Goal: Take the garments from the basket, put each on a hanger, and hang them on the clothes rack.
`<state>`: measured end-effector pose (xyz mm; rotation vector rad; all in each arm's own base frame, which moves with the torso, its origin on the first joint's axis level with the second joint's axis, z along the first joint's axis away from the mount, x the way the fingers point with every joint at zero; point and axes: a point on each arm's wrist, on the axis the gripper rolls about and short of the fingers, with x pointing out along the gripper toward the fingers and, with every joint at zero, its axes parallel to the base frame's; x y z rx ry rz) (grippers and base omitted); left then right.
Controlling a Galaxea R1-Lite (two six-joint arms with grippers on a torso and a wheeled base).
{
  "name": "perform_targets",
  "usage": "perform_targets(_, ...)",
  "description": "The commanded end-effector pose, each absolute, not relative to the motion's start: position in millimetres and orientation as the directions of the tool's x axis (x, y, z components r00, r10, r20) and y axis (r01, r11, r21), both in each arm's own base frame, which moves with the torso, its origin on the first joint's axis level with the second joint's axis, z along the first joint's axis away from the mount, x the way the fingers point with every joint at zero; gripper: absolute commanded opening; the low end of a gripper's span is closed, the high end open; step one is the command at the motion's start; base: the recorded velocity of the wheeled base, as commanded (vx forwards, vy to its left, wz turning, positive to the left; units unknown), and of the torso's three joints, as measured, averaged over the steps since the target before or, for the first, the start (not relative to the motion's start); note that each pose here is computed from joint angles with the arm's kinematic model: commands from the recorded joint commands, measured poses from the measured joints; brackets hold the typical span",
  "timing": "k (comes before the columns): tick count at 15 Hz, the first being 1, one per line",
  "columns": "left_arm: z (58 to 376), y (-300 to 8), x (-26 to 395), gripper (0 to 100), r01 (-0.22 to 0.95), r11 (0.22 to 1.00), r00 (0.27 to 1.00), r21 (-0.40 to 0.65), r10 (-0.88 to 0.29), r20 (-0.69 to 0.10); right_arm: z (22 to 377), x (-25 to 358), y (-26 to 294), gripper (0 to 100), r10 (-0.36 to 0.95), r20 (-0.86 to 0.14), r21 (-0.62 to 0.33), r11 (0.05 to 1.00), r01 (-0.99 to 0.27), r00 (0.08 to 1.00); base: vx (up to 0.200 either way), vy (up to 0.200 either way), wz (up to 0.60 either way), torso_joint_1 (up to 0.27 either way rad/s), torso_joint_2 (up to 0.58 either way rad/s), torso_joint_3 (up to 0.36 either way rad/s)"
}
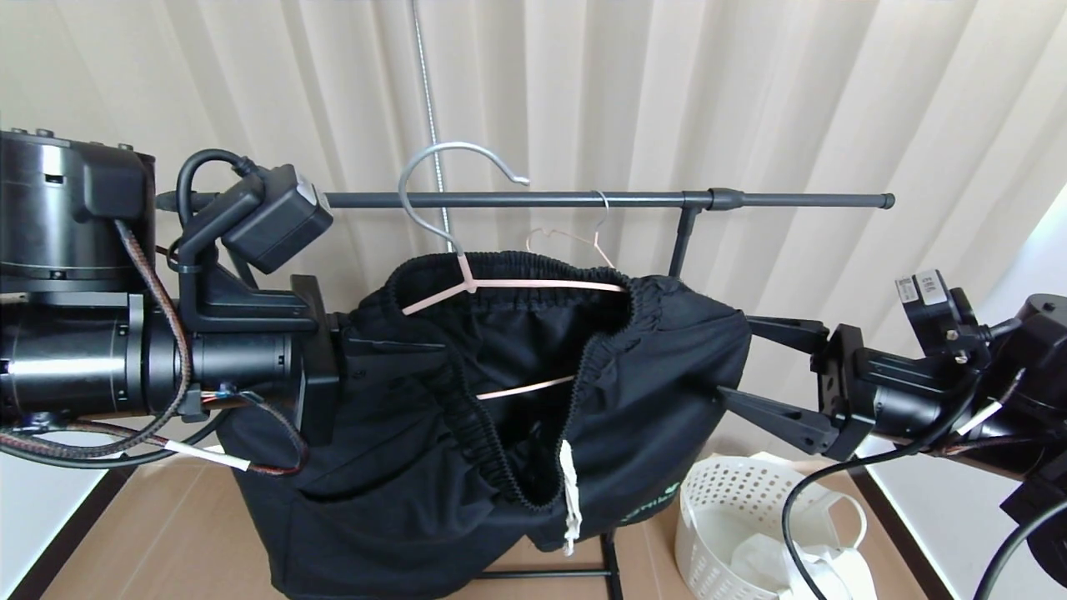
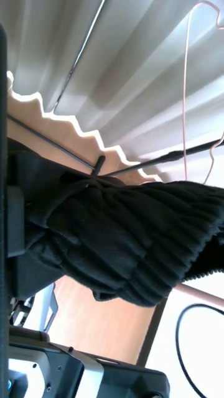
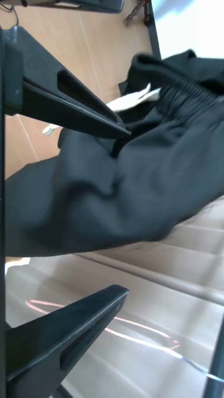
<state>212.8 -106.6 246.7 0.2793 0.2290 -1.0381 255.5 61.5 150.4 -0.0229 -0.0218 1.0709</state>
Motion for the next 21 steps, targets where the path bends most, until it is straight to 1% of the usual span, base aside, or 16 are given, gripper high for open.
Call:
perform_targets(1,251,-103,209,0,0.865,0.486,0.500,0.127,-0.812,-0.301,131,267,58,100,0.869,-0.028,0.013,0.494,-0.869,0.494,0.000,0.000,0.00,0.000,0.00,0.000)
perform_targets(5,258,-97,206,0,0.849,0.517,0.525,0.108,-0.804,-0.278,113,278,55,100,0.860,-0.056,0.033,0.510,-0.860,0.508,0.000,0.000,0.00,0.000,0.00,0.000)
perform_targets(6,259,-96,205,0,0.847,0.521,0.528,0.104,-0.804,-0.273,107,281,54,100,0.859,-0.063,0.027,0.511,-0.859,0.508,0.000,0.000,0.00,0.000,0.00,0.000)
perform_targets(10,262,-95,202,0,0.843,0.533,0.533,0.072,-0.810,-0.246,79,297,57,100,0.855,-0.092,0.055,0.516,-0.855,0.510,0.000,0.000,0.00,0.000,0.00,0.000)
perform_targets(11,262,-95,202,0,0.843,0.533,0.533,0.072,-0.810,-0.246,79,297,57,100,0.855,-0.092,0.055,0.516,-0.855,0.510,0.000,0.000,0.00,0.000,0.00,0.000)
perform_targets(12,263,-95,200,0,0.843,0.533,0.533,0.071,-0.811,-0.241,69,305,58,100,0.853,-0.098,0.062,0.520,-0.852,0.513,0.000,0.000,0.00,0.000,0.00,0.000)
perform_targets(15,264,-95,199,0,0.845,0.531,0.531,0.071,-0.813,-0.238,64,315,60,100,0.827,-0.103,0.079,0.561,-0.824,0.553,0.000,0.000,0.00,0.000,0.00,0.000)
perform_targets(16,264,-95,199,0,0.846,0.528,0.528,0.071,-0.815,-0.238,64,317,62,100,0.806,-0.103,0.099,0.592,-0.800,0.583,0.000,0.000,0.00,0.000,0.00,0.000)
perform_targets(20,263,-96,200,0,0.847,0.527,0.527,0.070,-0.815,-0.240,65,315,68,100,0.805,-0.103,0.113,0.593,-0.797,0.585,0.000,0.000,0.00,0.000,0.00,0.000)
perform_targets(21,263,-96,200,0,0.847,0.527,0.528,0.074,-0.816,-0.235,65,315,68,0,0.805,-0.103,0.113,0.593,-0.797,0.585,0.000,0.000,0.00,0.000,0.00,0.000)
